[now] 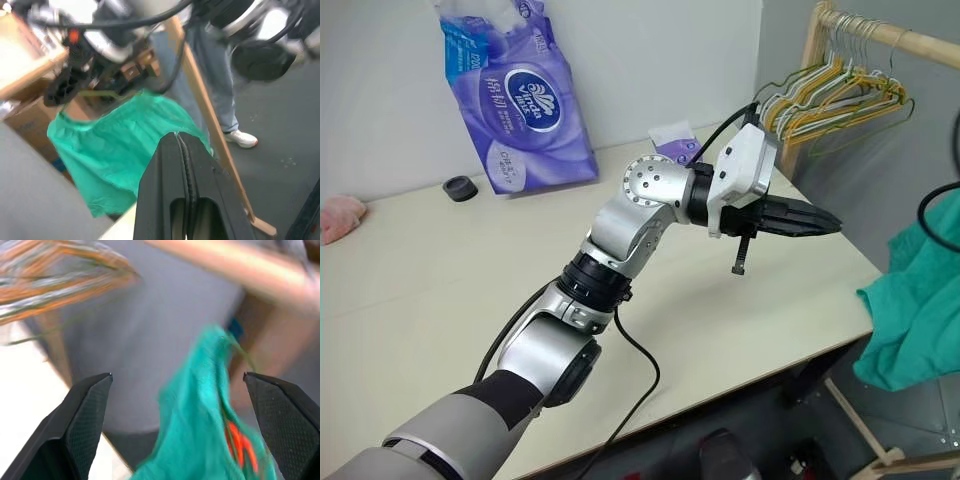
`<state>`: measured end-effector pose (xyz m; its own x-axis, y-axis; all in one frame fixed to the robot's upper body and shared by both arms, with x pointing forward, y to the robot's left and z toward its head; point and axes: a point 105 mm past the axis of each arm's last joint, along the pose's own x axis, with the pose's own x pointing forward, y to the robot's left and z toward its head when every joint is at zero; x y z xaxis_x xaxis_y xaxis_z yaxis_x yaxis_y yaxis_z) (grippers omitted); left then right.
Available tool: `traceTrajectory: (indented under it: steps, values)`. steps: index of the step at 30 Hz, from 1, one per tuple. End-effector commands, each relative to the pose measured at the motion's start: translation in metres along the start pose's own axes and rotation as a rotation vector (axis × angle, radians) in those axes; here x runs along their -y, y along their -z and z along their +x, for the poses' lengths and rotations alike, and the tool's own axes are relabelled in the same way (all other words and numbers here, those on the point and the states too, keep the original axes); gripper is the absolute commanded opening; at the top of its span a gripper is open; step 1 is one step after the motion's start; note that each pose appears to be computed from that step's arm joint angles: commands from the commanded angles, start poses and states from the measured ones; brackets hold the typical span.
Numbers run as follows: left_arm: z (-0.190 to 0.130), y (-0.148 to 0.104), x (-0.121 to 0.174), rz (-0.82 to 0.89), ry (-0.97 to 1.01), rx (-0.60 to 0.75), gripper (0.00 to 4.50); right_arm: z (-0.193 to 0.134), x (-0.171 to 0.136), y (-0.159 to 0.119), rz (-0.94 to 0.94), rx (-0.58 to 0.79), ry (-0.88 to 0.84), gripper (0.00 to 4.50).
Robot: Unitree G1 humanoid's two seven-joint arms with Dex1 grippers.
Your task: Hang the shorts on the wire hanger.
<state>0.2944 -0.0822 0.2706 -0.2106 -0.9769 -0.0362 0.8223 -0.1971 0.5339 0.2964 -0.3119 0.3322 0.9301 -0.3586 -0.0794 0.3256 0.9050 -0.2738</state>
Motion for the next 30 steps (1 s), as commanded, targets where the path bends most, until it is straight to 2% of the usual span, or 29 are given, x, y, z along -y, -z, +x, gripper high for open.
traceTrajectory:
  steps: [1, 4, 8, 10, 12, 14, 17, 20, 23, 26, 30]
  values:
    - [-0.026, 0.007, -0.008, 0.034, -0.118, -0.076, 0.00, -0.001, -0.033, 0.004, -0.049, 0.074, -0.148, 4.48]
    - [-0.053, 0.023, -0.010, 0.037, -0.217, -0.173, 0.00, 0.001, -0.056, 0.021, -0.082, 0.081, -0.246, 4.48]
    - [-0.129, 0.058, -0.011, -0.030, -0.524, -0.378, 0.00, -0.002, -0.110, 0.040, -0.138, 0.207, -0.437, 4.48]
    - [-0.164, 0.070, -0.010, -0.088, -0.743, -0.427, 0.00, -0.004, -0.137, 0.047, -0.148, 0.285, -0.515, 4.48]
    - [-0.220, 0.085, -0.004, -0.151, -1.154, -0.479, 0.00, -0.007, -0.172, 0.060, -0.096, 0.334, -0.626, 4.48]
    - [-0.262, 0.097, 0.022, -0.213, -1.469, -0.514, 0.00, -0.010, -0.204, 0.074, -0.053, 0.366, -0.719, 4.48]
    - [-0.296, 0.109, 0.064, -0.243, -1.721, -0.616, 0.00, -0.014, -0.235, 0.089, -0.011, 0.383, -0.806, 4.48]
    - [-0.318, 0.110, 0.099, -0.195, -1.862, -0.711, 0.00, -0.016, -0.257, 0.101, 0.010, 0.388, -0.862, 4.48]
    - [-0.338, 0.117, 0.144, -0.275, -2.003, -0.787, 0.00, -0.021, -0.285, 0.117, 0.015, 0.382, -0.923, 4.48]
    - [-0.339, 0.119, 0.152, -0.307, -2.007, -0.785, 0.00, -0.019, -0.294, 0.122, 0.032, 0.383, -0.941, 4.48]
    - [-0.339, 0.123, 0.146, -0.350, -1.986, -0.729, 0.00, -0.016, -0.297, 0.122, 0.029, 0.396, -0.945, 4.48]
